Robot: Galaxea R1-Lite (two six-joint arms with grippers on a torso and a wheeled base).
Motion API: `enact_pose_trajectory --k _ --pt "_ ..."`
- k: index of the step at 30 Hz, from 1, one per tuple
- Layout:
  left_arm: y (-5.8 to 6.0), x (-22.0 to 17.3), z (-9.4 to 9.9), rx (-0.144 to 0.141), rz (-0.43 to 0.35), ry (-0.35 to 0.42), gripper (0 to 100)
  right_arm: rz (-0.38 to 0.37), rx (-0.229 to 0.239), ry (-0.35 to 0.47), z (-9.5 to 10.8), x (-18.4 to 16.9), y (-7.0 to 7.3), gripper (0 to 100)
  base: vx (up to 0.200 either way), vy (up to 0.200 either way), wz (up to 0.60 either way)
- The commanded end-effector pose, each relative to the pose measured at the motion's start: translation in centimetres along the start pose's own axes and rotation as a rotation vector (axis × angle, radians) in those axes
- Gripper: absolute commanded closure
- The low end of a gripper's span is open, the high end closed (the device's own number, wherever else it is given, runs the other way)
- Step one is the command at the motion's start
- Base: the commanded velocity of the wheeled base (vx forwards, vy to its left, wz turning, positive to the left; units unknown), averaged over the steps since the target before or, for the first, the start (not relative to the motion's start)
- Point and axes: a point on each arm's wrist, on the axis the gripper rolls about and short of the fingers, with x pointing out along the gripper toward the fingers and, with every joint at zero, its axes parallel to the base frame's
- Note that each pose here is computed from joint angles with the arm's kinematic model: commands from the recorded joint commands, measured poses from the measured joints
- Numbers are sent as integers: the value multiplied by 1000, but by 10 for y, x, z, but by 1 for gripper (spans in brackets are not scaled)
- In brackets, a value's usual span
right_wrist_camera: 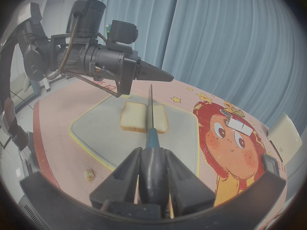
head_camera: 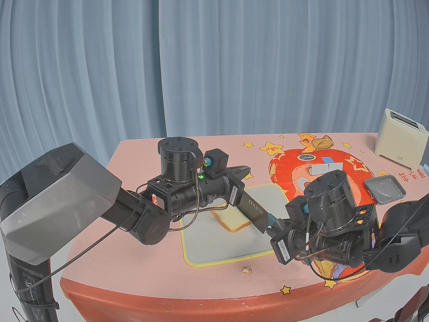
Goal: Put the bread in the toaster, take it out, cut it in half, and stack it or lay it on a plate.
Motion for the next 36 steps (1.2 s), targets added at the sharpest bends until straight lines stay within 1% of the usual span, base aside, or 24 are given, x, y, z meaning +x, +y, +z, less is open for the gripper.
enact_pose_trajectory --k 1,4,6,7,8,9,13,18,25,32,36 --pt "1 3 -10 -6 1 22 100 -1 4 -7 1 -1 -1 100 0 0 0" --pt "1 6 -19 -10 -1 40 100 0 10 -24 4 -1 -1 100 0 0 0" --pt "1 6 -22 -12 -2 46 100 -1 11 -25 4 -2 -2 100 0 0 0" --pt "0 7 -27 -15 -3 58 100 -1 11 -24 4 -2 -2 100 0 0 0" --pt "0 7 -27 -15 -3 58 100 -1 11 -24 4 -2 -2 100 0 0 0" --pt "0 8 -31 -17 -4 68 100 -1 12 -28 4 -2 -2 100 0 0 0" --pt "0 8 -35 -18 -2 77 100 0 19 -44 7 -4 -2 100 0 0 0" --pt "1 8 -32 -18 -3 70 100 0 21 -48 8 -5 -3 100 0 0 0" --pt "1 8 -25 -13 -1 49 100 -3 6 -11 2 -3 -2 100 0 0 0" --pt "1 4 -9 -5 1 18 100 -5 -8 27 -4 2 -1 100 0 0 0" --pt "2 2 -4 -2 4 6 100 -5 -6 21 -2 0 -1 100 0 0 0"
